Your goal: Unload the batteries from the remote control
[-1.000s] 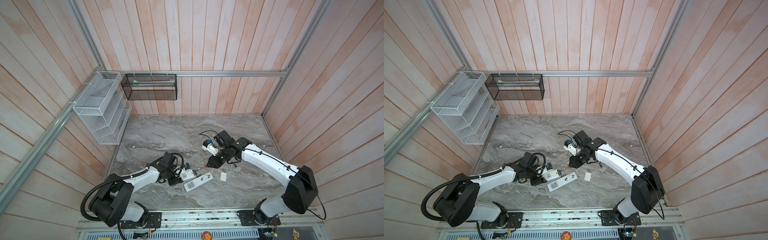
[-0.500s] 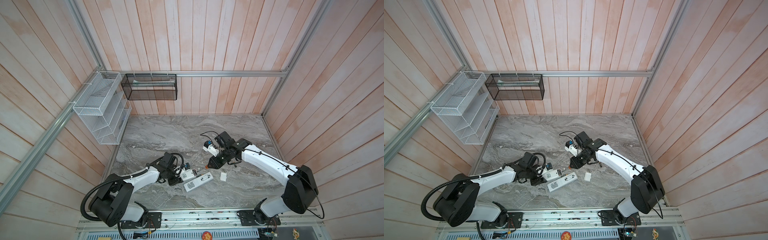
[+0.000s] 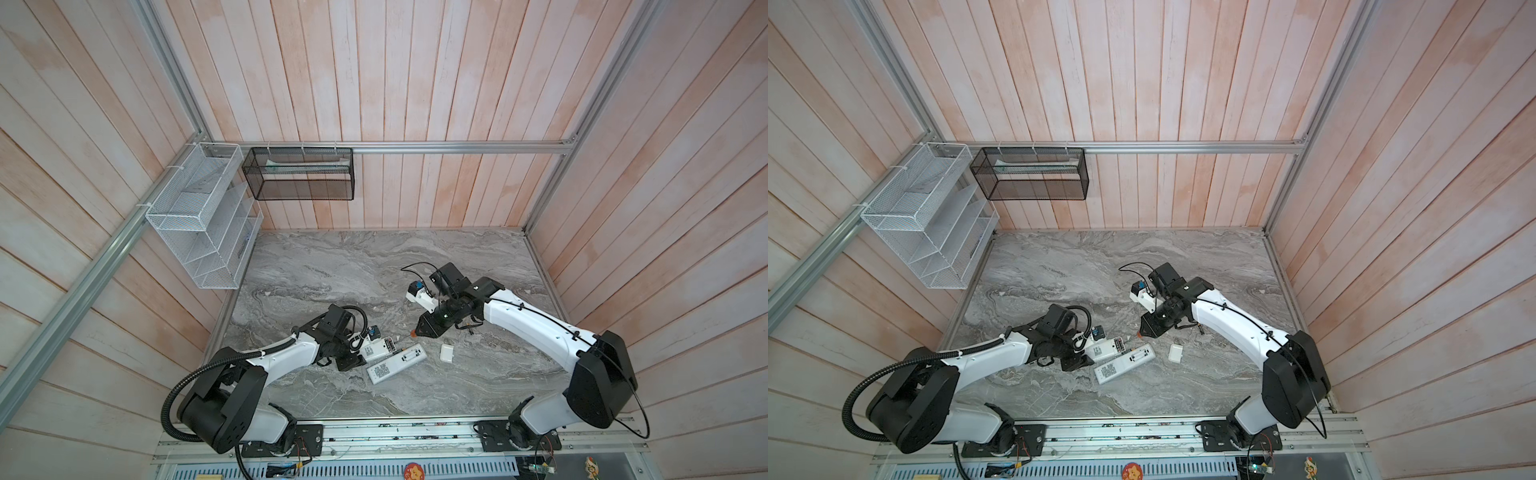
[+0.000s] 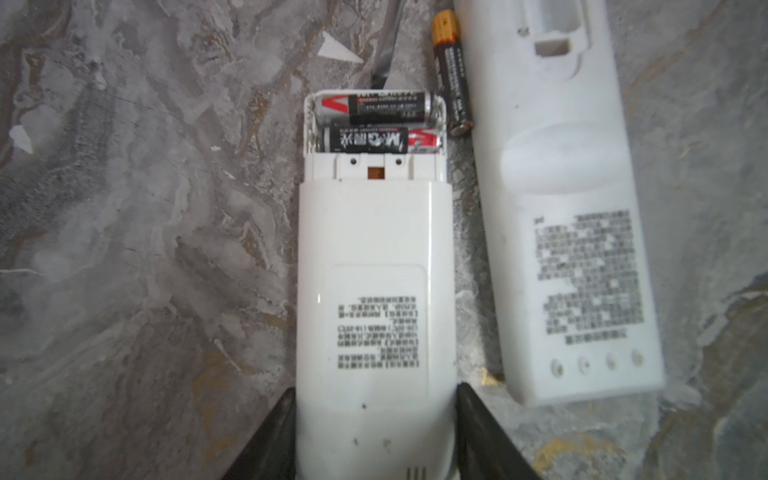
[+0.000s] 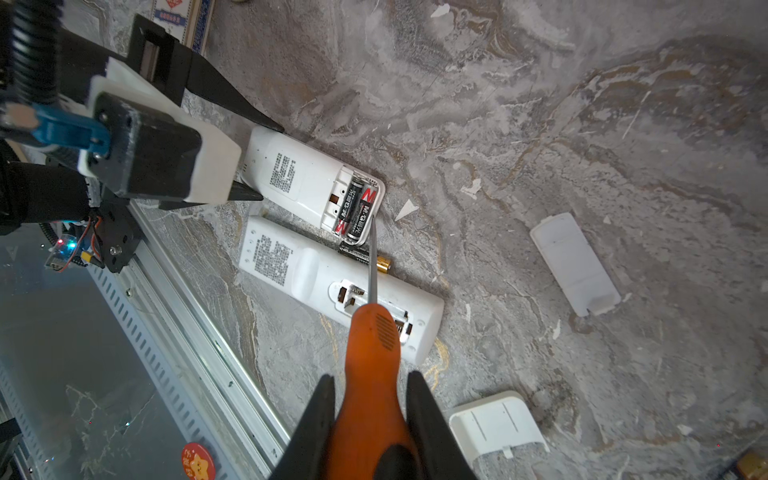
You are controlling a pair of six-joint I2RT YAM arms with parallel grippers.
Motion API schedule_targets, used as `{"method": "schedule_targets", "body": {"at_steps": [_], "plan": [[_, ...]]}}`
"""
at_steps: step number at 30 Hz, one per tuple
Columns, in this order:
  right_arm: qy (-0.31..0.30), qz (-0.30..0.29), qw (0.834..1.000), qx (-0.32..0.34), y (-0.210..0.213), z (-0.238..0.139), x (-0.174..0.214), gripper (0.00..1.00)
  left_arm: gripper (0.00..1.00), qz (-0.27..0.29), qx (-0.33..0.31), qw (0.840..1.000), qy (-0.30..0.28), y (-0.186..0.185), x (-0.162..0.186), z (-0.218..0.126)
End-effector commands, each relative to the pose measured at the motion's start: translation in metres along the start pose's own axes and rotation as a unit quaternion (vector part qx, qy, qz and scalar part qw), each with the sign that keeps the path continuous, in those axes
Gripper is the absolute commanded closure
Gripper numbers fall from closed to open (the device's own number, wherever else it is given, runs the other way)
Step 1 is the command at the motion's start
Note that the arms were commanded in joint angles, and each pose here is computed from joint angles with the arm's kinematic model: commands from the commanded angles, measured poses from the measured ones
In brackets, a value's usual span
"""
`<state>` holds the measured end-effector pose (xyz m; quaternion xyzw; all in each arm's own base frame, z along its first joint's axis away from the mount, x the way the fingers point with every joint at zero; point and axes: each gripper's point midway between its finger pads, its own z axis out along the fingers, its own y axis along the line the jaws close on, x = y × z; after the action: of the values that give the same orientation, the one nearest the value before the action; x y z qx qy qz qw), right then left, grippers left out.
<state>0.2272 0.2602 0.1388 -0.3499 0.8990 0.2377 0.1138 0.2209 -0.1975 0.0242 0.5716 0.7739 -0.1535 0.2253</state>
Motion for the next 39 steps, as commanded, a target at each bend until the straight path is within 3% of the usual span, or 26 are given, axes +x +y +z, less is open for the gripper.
{"method": "schedule_targets", "body": {"at_steps": [1, 16, 24, 39], "plan": [[-0.023, -0.007, 1.000, 0.003, 0.005, -0.012, -0.010, 0.92, 0.50, 0.012, 0.010, 1.000, 0.002, -0.005, 0.000, 0.001], [-0.047, -0.006, 0.999, 0.027, 0.001, -0.024, -0.024, 0.92, 0.50, 0.013, 0.008, 1.000, 0.002, -0.005, 0.001, 0.000], [-0.051, 0.002, 0.999, -0.012, 0.013, -0.019, -0.024, 0.92, 0.50, 0.013, 0.006, 1.000, 0.003, -0.005, 0.001, -0.001], [-0.032, 0.017, 0.999, -0.017, 0.008, -0.004, -0.010, 0.93, 0.50, 0.013, 0.007, 1.000, 0.003, -0.006, 0.002, 0.000]]}}
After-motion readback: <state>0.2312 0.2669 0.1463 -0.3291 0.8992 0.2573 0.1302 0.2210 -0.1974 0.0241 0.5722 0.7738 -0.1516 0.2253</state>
